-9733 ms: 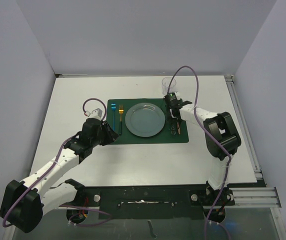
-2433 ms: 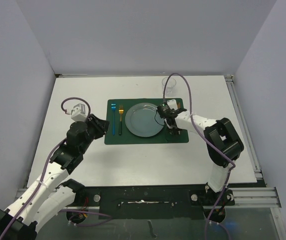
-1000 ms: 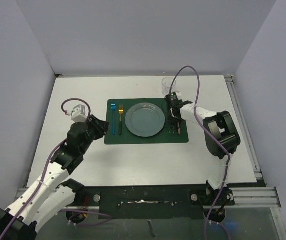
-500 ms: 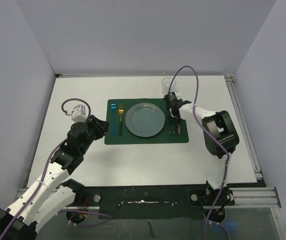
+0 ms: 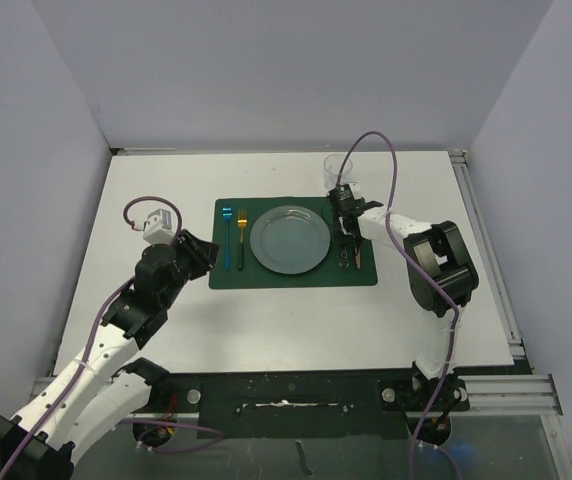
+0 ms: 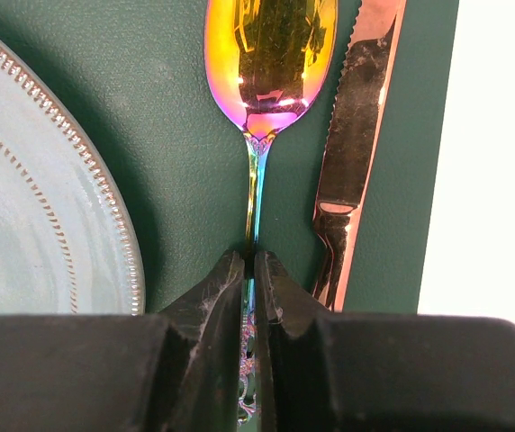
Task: Set the dinner table for one person
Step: Adjust the spoon at the center of the board.
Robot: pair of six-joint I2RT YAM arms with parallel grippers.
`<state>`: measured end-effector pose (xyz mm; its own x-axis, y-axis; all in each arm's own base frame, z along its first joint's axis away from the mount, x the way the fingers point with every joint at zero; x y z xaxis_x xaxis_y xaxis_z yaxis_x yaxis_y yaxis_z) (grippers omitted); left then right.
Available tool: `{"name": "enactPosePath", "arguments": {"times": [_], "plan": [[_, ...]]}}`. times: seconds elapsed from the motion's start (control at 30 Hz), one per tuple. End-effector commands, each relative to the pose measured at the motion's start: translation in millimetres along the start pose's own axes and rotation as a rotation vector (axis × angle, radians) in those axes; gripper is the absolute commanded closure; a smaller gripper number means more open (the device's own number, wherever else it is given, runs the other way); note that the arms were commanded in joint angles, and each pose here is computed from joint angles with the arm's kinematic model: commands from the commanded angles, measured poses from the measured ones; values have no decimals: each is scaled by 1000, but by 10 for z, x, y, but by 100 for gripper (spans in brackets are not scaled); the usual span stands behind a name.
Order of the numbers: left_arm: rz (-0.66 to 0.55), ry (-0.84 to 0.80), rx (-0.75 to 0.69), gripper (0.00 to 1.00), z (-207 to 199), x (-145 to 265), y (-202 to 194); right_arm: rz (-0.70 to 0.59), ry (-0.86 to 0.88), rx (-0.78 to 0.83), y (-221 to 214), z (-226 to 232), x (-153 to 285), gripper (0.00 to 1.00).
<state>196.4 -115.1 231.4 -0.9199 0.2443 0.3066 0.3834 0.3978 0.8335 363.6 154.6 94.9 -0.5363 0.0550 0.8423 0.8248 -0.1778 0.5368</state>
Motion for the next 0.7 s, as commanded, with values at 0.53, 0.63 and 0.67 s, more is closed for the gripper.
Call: {"name": "enactPosePath", "arguments": {"times": [0.53, 0.63, 0.67], "plan": [[-48, -37, 25, 70, -62, -25, 83, 0, 39, 20, -92, 134, 101, 100], [-46, -37, 23, 70, -59, -28, 74, 4, 38, 20, -118, 146, 108, 100], [-47, -36, 24, 70, -59, -30, 74, 6, 38, 22, -133, 151, 109, 100]]}}
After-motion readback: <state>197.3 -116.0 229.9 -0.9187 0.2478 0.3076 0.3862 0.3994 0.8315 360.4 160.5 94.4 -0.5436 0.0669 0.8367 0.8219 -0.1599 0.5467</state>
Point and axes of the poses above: each gripper's point midway between its finger pads, its own x axis back along the fingers, its own z axis along the line the jaws close on, y = z × x, the point moved 9 cm from there along x, back along the fingers, and after that the axes turned 12 degrees about -x, right-handed, at the moved point
